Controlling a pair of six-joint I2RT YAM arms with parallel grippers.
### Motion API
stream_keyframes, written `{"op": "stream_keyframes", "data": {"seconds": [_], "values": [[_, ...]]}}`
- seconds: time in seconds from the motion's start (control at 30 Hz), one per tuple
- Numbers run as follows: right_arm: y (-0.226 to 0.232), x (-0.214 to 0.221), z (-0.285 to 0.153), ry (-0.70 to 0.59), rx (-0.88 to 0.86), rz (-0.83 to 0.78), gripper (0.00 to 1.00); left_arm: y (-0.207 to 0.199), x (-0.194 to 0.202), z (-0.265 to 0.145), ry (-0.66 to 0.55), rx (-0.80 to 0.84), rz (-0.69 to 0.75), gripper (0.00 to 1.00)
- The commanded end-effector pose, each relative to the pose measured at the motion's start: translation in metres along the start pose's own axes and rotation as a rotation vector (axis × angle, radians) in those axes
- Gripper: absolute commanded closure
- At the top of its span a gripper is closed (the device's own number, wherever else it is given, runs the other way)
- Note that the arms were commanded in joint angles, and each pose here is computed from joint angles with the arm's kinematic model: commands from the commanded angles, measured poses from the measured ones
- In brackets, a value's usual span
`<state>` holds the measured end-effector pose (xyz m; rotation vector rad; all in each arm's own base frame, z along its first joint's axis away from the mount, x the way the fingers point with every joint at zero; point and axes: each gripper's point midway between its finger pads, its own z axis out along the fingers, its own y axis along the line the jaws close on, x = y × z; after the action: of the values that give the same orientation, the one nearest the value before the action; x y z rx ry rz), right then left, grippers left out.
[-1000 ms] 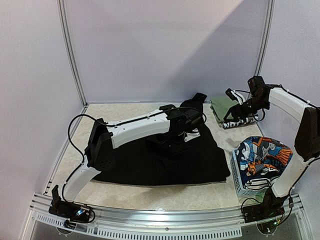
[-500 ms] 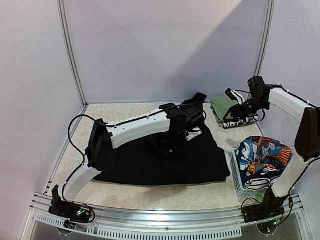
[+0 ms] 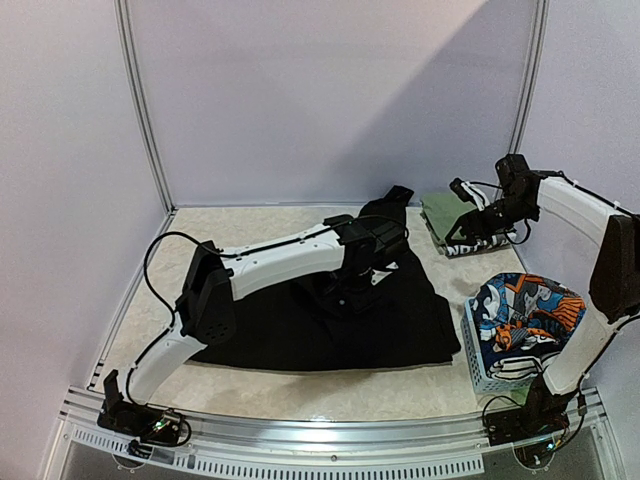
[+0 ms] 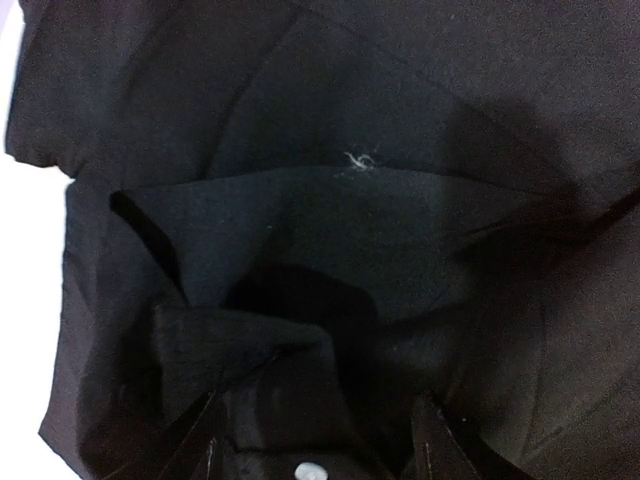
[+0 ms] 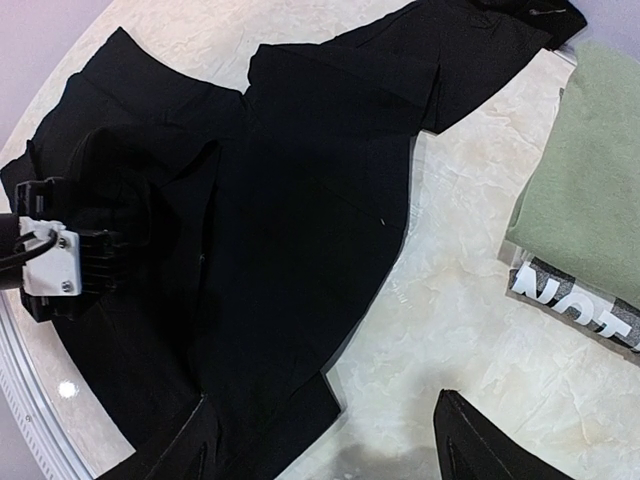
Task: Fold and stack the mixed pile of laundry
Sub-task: Adjust the 1/3-folded shirt at the center of the board.
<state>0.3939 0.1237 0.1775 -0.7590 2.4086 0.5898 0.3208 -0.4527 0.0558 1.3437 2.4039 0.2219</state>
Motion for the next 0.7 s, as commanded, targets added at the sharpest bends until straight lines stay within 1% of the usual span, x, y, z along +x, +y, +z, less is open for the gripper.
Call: {"op": "stream_keyframes", "data": {"seconds": [0.0, 0.1, 0.13, 0.17, 0.23, 0.27, 0.33, 0.37, 0.4, 0.47, 0.5, 0.53, 0.67], "values": [[0.007, 0.0, -0.004, -0.01, -0.019, -0.01, 0.25, 0.0, 0.008, 0.015, 0.037, -0.024, -0.017, 0.36], [0.007, 0.0, -0.004, -0.009, -0.021, -0.01, 0.25, 0.012, 0.01, 0.019, 0.046, -0.092, -0.03, 0.41], [0.007, 0.0, -0.003, -0.01, -0.022, -0.01, 0.25, 0.017, 0.01, 0.019, 0.042, -0.111, -0.038, 0.44], [0.008, 0.0, -0.003, -0.009, -0.023, -0.009, 0.25, 0.021, 0.01, 0.019, 0.04, -0.125, -0.044, 0.49], [0.008, 0.001, -0.003, -0.009, -0.024, -0.009, 0.25, 0.03, 0.008, 0.018, 0.029, -0.144, -0.059, 0.64], [0.008, 0.001, -0.003, -0.009, -0.025, -0.008, 0.25, 0.034, 0.005, 0.015, 0.017, -0.148, -0.067, 0.74], [0.008, 0.001, -0.003, -0.009, -0.026, -0.007, 0.26, 0.044, 0.001, 0.006, -0.005, -0.158, -0.082, 0.9], [0.009, 0.002, -0.002, -0.007, -0.029, -0.005, 0.26, 0.049, -0.002, -0.001, -0.022, -0.16, -0.089, 0.97], [0.009, 0.002, -0.002, -0.007, -0.031, -0.004, 0.26, 0.054, -0.005, -0.008, -0.038, -0.167, -0.092, 1.0], [0.009, 0.003, -0.002, -0.005, -0.035, -0.004, 0.26, 0.07, -0.012, -0.03, -0.084, -0.19, -0.101, 1.0], [0.01, 0.003, -0.002, -0.006, -0.036, -0.004, 0.27, 0.078, -0.013, -0.035, -0.093, -0.204, -0.099, 1.0], [0.01, 0.004, -0.002, -0.006, -0.041, -0.005, 0.27, 0.089, -0.015, -0.048, -0.118, -0.218, -0.109, 1.0], [0.018, 0.004, -0.002, -0.009, -0.08, -0.011, 0.29, 0.133, -0.019, -0.082, -0.193, -0.27, -0.139, 1.0]]}}
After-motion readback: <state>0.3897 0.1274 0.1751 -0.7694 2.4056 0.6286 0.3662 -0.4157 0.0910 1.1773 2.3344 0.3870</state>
